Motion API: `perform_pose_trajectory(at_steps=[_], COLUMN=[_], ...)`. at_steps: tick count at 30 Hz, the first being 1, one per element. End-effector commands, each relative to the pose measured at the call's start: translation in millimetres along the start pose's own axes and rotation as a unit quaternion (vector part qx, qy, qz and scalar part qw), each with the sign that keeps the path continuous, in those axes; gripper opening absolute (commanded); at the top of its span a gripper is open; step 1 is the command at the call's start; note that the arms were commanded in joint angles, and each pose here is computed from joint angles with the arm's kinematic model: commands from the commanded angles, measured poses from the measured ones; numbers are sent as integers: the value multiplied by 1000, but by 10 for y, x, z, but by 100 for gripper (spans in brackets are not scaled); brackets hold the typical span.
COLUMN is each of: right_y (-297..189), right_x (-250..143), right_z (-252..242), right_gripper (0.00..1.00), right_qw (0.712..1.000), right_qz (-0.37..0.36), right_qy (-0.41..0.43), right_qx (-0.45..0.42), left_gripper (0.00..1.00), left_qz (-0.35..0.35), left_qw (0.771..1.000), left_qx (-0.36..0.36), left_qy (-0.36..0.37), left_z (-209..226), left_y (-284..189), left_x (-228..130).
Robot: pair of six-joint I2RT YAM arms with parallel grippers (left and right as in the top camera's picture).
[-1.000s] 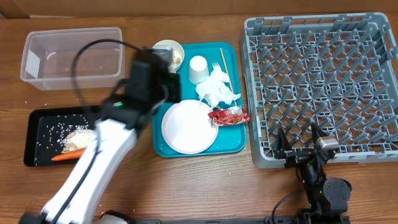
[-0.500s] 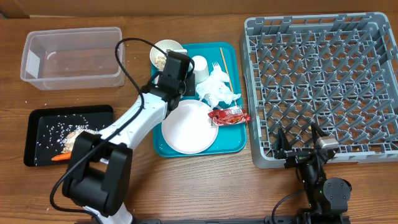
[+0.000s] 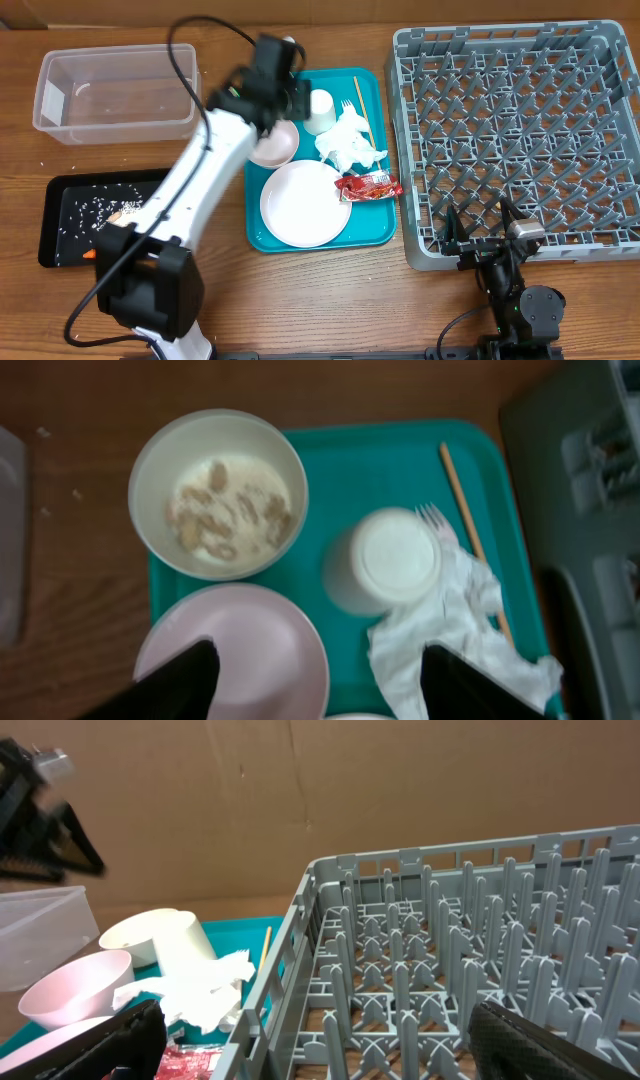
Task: Sort waste into correct bins and load items into the dishwasher rack
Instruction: 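Return the emptied bowl to the teal tray and release it, then grasp the rear white bowl with food scraps using the left gripper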
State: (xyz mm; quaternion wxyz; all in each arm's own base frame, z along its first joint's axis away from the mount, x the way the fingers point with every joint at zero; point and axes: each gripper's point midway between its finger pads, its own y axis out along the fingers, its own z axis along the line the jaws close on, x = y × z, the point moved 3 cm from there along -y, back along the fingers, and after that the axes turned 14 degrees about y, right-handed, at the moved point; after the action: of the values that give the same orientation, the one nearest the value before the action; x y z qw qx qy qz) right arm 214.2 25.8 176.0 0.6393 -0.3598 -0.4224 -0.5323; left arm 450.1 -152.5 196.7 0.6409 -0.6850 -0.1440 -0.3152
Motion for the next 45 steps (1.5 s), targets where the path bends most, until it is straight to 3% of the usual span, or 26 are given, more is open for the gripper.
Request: perform_pose_trajectory(at_steps=[1, 4, 9, 13, 15, 23, 36, 40, 45], right_y=[2, 2, 2, 3, 3, 3, 3, 3, 3], right_x=[-20, -20, -20, -21, -21, -21, -21, -21, -21], right_z=[-15, -15, -15, -15, -15, -16, -16, -15, -16], right_gripper=[100, 100, 100, 100, 100, 100, 100, 100, 100], right_qw=[1000, 1000, 1000, 1000, 1000, 1000, 1000, 1000, 1000], right_qz=[-2, -2, -2, -2, -2, -1, -1, -2, -1], right_qy=[2, 2, 2, 2, 2, 2, 2, 2, 2], right_qx=[-3, -3, -3, -3, -3, -3, -3, -3, -3], left_gripper=[68, 72, 77, 80, 78, 72, 71, 63, 47], left_qz=[-23, -7, 55, 84, 107, 92, 130, 125, 128], left_qw=[997, 993, 993, 990, 991, 994, 986, 986, 984], left_qx=[-68, -113, -103, -104, -64, -44, -2, 14, 50], left_qy=[-34, -34, -20, 34, 42, 51, 107, 108, 113], left_z=[273, 254, 204, 190, 300, 344, 170, 215, 317], left_y=[-298, -273, 442, 821, 1010, 1150, 1484, 1509, 1500], left_x=[497, 575, 372, 170, 39, 77, -188, -168, -162])
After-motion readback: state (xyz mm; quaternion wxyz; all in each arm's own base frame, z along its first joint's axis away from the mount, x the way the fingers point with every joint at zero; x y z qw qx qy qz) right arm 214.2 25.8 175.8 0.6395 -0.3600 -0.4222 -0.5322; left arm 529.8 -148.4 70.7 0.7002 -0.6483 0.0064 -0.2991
